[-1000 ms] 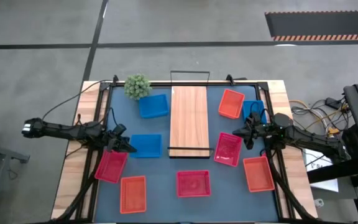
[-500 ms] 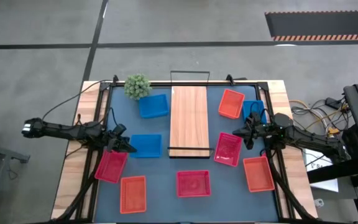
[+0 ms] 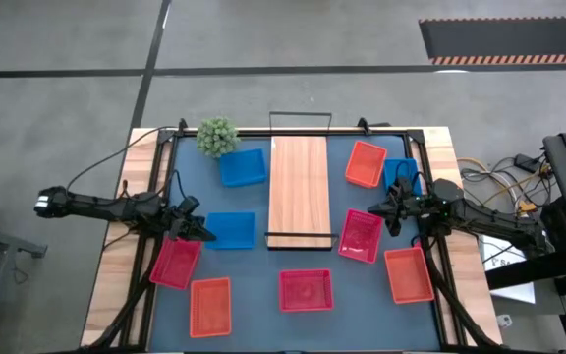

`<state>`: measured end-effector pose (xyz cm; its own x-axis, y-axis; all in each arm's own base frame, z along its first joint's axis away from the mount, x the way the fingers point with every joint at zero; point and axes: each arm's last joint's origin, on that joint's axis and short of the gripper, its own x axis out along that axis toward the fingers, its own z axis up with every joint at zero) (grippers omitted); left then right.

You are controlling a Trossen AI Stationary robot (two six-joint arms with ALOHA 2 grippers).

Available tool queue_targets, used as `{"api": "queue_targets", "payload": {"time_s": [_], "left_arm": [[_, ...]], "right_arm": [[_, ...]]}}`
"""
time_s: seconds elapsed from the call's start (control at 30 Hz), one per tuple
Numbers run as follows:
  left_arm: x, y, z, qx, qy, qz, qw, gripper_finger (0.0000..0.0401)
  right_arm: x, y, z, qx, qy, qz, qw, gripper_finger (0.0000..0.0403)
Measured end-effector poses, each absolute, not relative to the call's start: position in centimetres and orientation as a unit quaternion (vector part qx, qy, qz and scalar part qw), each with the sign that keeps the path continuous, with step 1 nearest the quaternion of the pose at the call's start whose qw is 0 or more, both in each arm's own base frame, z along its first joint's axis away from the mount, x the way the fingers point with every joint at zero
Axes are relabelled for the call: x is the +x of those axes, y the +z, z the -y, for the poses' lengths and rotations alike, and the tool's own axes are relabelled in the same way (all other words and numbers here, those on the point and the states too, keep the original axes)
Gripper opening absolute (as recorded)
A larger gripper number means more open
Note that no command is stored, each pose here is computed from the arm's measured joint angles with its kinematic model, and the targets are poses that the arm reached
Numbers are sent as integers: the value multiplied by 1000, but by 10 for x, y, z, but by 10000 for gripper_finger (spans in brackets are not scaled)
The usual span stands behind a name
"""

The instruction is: Stack baskets on shelf by color

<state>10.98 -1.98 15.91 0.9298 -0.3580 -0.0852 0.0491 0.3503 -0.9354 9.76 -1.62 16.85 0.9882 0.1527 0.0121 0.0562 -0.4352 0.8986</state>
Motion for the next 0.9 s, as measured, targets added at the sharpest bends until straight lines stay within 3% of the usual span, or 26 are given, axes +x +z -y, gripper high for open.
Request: {"api": "queue_targets", "payload": {"time_s": [0.47, 0.63, 0.83, 0.9], "left_arm": [[110, 165, 20, -555, -144, -111, 812, 0], [109, 182, 20, -548, -193, -37, 813, 0], [105, 202, 19, -535, -249, 49, 806, 0], [105, 203, 19, -533, -254, 57, 805, 0]], "right_arm": [[97, 175, 16, 854, 74, -46, 513, 9], [94, 194, 15, 911, 153, -27, 382, 9], [93, 197, 14, 934, 165, -26, 315, 9], [94, 197, 15, 935, 158, -9, 318, 9]]}}
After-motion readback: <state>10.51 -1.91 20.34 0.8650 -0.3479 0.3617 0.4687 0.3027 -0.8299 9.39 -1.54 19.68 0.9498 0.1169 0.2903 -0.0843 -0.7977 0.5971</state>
